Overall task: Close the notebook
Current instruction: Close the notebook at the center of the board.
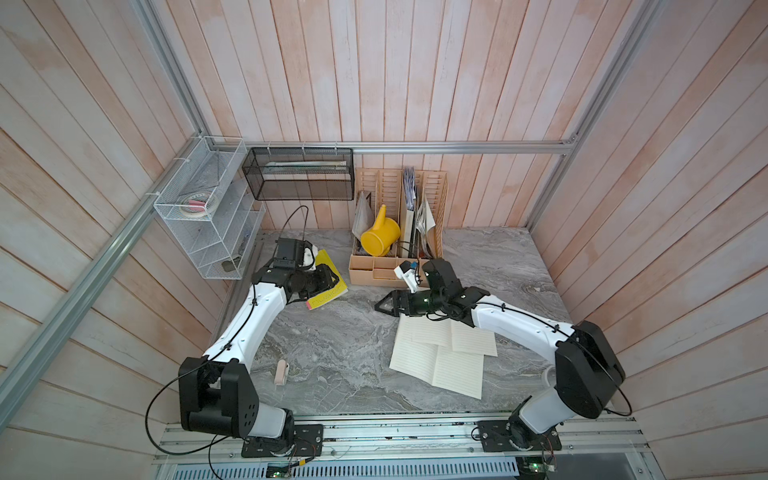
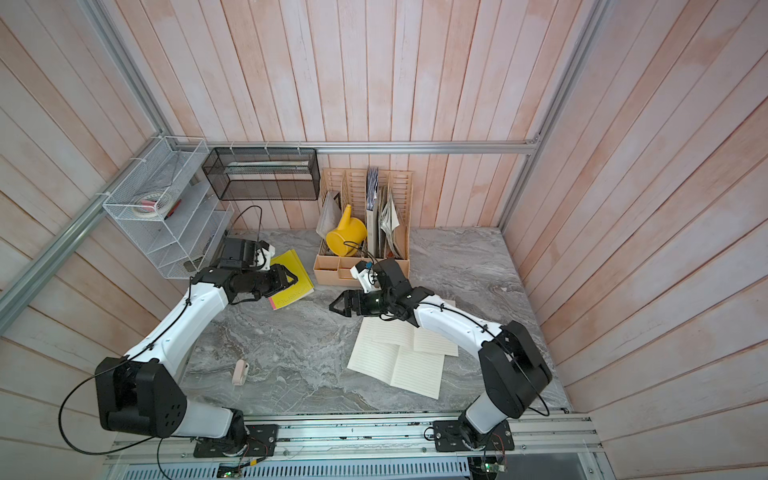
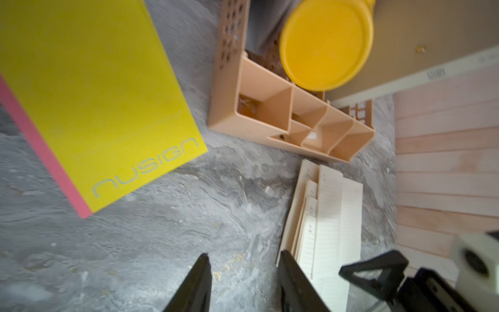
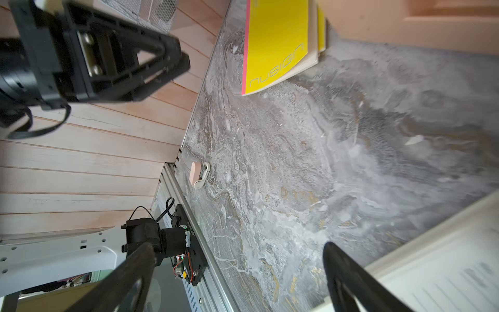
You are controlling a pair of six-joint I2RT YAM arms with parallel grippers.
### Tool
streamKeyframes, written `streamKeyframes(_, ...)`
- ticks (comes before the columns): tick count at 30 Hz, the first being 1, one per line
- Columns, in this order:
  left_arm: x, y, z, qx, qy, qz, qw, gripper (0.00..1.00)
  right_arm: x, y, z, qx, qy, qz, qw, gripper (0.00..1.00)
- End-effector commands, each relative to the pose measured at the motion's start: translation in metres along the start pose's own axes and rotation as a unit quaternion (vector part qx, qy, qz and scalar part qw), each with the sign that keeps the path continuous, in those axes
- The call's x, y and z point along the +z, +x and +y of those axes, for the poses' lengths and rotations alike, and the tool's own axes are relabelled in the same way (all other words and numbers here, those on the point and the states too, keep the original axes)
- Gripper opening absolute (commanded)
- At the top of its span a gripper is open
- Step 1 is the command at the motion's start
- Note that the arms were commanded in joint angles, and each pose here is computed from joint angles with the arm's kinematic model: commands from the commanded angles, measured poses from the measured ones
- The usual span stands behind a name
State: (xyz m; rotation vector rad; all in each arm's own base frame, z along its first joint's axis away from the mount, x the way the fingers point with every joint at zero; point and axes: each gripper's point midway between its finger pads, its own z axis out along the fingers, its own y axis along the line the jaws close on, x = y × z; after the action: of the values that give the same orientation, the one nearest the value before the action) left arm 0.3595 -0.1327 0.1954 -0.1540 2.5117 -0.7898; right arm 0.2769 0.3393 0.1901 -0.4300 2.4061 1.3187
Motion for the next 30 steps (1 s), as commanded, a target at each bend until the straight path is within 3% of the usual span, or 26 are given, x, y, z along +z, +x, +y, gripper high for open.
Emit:
streamKeyframes(1,-0.008,0.020,-0.043,0.007,0.090,0.008,0.996,0.44,-0.031,0.008,-0.034,0.022,0.050,-0.011,0.998,0.98)
streamKeyframes(5,-0.012,0.050,-0.084,0.001,0.175,0.022,0.984,0.45,-0.075,0.010,-0.067,0.052,0.084,-0.049,0.994,0.98)
streamKeyframes(9,-0.005,0.077,-0.111,0.004,0.192,0.043,0.980,0.45,-0.108,0.022,-0.106,0.093,0.124,-0.079,0.985,0.98)
streamKeyframes(17,0.029,0.129,-0.137,-0.035,0.240,0.092,0.966,0.45,-0.133,0.063,-0.170,0.181,0.198,-0.112,0.957,0.98)
streamKeyframes(23,0.067,0.154,-0.139,-0.024,0.217,0.125,0.968,0.45,-0.157,0.077,-0.196,0.217,0.216,-0.156,0.939,0.98)
streamKeyframes(30,0.098,0.165,-0.133,-0.030,0.205,0.161,0.965,0.45,-0.179,0.078,-0.213,0.223,0.245,-0.166,0.929,0.98)
